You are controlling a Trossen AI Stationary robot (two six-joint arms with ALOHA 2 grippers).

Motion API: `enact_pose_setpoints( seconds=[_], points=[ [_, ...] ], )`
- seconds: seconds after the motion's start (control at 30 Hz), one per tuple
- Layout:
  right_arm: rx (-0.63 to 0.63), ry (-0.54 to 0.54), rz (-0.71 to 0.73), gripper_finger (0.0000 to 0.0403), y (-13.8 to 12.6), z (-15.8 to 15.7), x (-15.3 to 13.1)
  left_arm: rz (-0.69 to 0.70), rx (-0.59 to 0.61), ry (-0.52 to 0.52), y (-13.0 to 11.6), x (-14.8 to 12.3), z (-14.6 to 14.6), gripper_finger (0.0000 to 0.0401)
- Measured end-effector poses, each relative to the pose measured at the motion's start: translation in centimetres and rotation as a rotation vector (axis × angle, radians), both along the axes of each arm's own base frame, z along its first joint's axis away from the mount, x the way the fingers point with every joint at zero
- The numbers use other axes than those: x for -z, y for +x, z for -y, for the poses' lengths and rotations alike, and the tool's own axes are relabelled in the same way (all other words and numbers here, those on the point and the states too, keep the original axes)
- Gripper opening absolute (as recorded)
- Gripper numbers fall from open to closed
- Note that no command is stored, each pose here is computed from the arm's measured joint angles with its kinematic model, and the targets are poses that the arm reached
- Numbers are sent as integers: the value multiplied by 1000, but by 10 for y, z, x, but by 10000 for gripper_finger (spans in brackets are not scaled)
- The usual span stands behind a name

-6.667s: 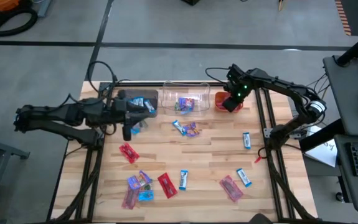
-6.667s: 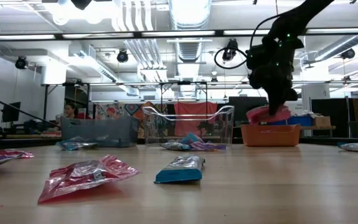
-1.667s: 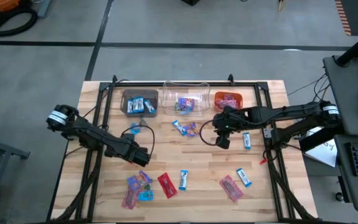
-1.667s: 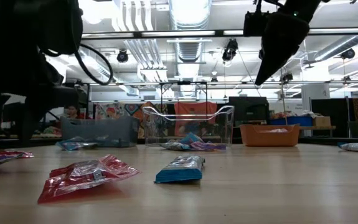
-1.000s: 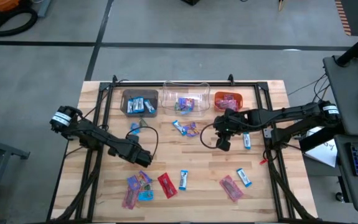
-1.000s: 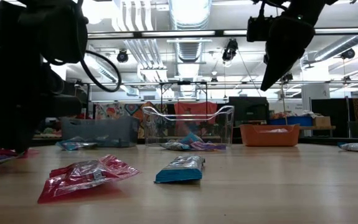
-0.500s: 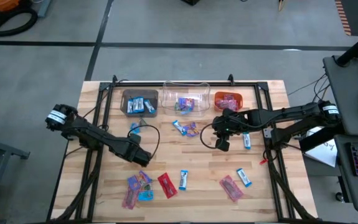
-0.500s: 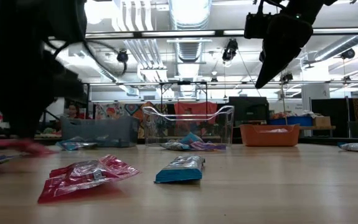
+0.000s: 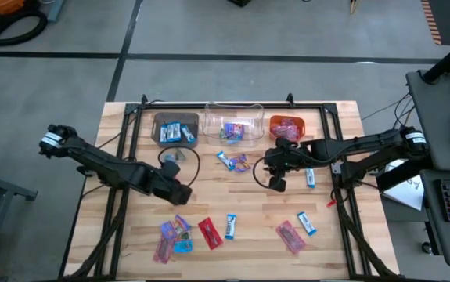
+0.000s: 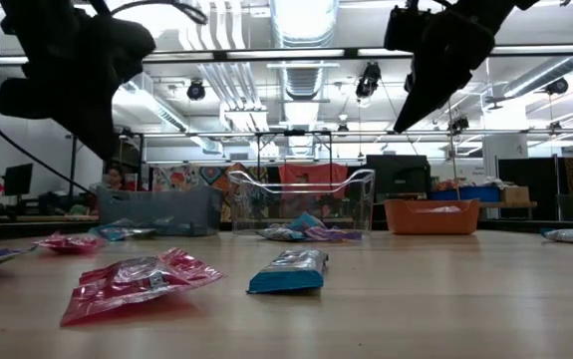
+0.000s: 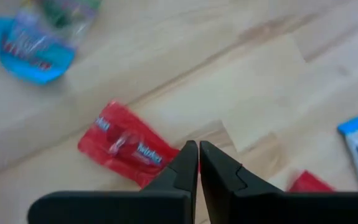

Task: Sort candy
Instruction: Put the red candy into the orange bin

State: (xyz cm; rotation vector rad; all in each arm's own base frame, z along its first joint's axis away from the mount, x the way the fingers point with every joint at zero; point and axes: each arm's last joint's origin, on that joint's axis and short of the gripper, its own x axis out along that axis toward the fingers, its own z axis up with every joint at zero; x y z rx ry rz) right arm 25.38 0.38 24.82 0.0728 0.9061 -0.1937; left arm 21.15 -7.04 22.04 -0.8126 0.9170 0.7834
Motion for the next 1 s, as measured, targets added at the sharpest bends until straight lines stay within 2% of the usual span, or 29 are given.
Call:
enact_pose_setpoints(
  seconds=[0.17, 0.23, 0.4, 0.57, 0.7, 0.87, 1.0],
  points=[
    [-2, 1, 21, 80, 2, -1, -1, -10, -157, -59, 1, 8, 5, 28],
    [-3, 1, 22, 78, 2, -1, -1, -14, -180, -81, 4, 13, 9, 48],
    [-3, 3, 23, 79, 2, -1, -1, -103, -191, -105, 10, 30, 15, 119],
    [-4, 3, 23, 85, 2, -1, -1, -155, -255, -79, 13, 44, 16, 194],
    [-5, 4, 23, 86, 2, -1, -1, -216, -303, -47, 12, 53, 15, 239],
    [-5, 3, 23, 82, 2, -1, -1, -238, -301, -33, 19, 68, 18, 275],
    [-6, 3, 23, 83, 2, -1, -1, -274, -283, -12, 24, 83, 20, 283]
  ],
)
